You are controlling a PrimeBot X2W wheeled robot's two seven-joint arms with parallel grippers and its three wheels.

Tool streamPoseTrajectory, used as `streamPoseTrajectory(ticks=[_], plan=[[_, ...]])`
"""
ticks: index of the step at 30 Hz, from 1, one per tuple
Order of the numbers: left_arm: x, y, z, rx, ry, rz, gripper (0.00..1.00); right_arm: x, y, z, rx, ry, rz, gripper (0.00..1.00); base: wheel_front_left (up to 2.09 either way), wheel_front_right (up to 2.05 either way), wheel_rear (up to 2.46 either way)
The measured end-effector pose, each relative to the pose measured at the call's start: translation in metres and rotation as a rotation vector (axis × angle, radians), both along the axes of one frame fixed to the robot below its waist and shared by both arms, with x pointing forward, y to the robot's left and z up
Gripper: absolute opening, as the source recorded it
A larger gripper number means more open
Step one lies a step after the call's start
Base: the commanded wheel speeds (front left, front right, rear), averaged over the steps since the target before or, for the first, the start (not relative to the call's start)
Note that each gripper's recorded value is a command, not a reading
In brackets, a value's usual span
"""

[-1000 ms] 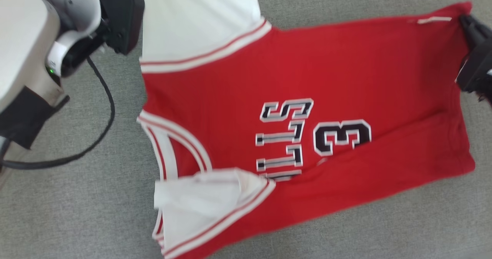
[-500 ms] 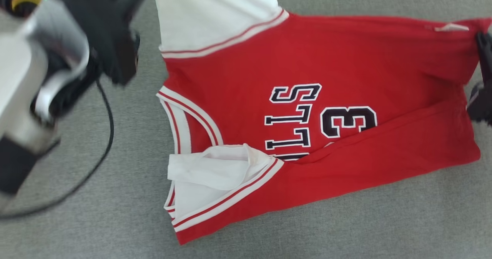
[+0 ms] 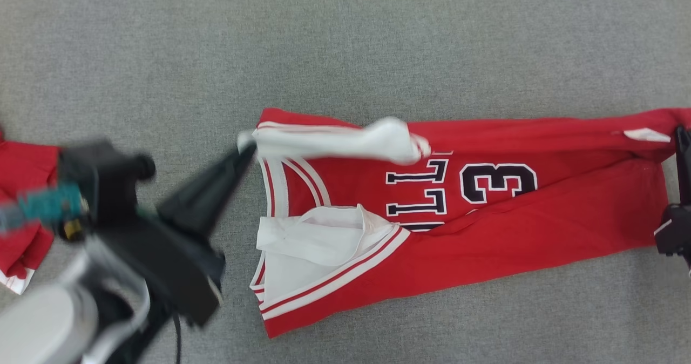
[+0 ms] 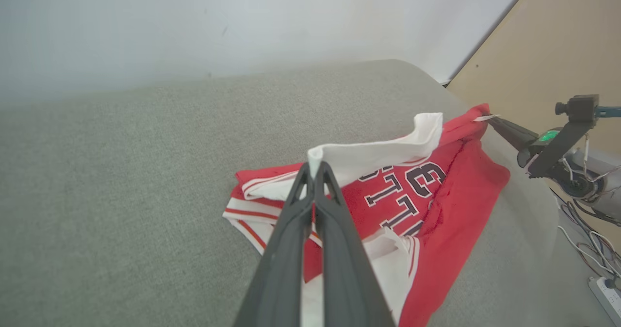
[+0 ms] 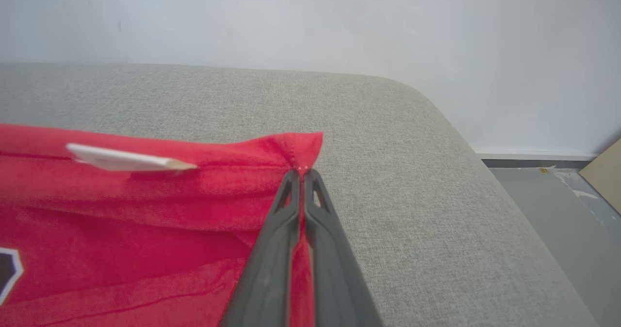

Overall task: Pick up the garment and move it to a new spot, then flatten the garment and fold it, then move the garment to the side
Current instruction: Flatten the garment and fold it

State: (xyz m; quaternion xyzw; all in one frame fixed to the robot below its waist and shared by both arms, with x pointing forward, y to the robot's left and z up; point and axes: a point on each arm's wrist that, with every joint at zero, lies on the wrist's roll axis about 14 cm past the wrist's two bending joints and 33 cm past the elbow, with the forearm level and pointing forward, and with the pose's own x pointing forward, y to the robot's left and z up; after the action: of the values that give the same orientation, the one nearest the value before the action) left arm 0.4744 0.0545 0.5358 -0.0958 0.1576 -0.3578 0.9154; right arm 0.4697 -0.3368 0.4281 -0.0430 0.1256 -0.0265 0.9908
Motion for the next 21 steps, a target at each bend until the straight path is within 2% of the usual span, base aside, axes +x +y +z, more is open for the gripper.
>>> streamPoseTrajectory(ticks=[10,11,12,14,21], plan=[[-0.051,0.003,-0.039,-0.065,0.178,0.064,0.00,-0.014,0.007,-0.001,-0.018,-0.012,0.015,0.00,0.00,0.00,0.00],[-0.053,0.003,-0.044,-0.064,0.192,0.069,0.00,-0.016,0.009,-0.003,-0.024,-0.007,0.020,0.04,0.00,0.00,0.00],[-0.055,0.004,-0.049,-0.066,0.202,0.080,0.00,-0.017,0.009,-0.003,-0.024,-0.006,0.022,0.27,0.00,0.00,0.00],[-0.061,0.004,-0.061,-0.077,0.247,0.089,0.00,-0.017,0.010,-0.003,-0.024,-0.008,0.021,1.00,0.00,0.00,0.00],[-0.074,0.004,-0.091,-0.064,0.312,0.124,0.00,-0.037,-0.013,-0.003,-0.037,0.004,-0.049,1.00,0.00,0.00,0.00]])
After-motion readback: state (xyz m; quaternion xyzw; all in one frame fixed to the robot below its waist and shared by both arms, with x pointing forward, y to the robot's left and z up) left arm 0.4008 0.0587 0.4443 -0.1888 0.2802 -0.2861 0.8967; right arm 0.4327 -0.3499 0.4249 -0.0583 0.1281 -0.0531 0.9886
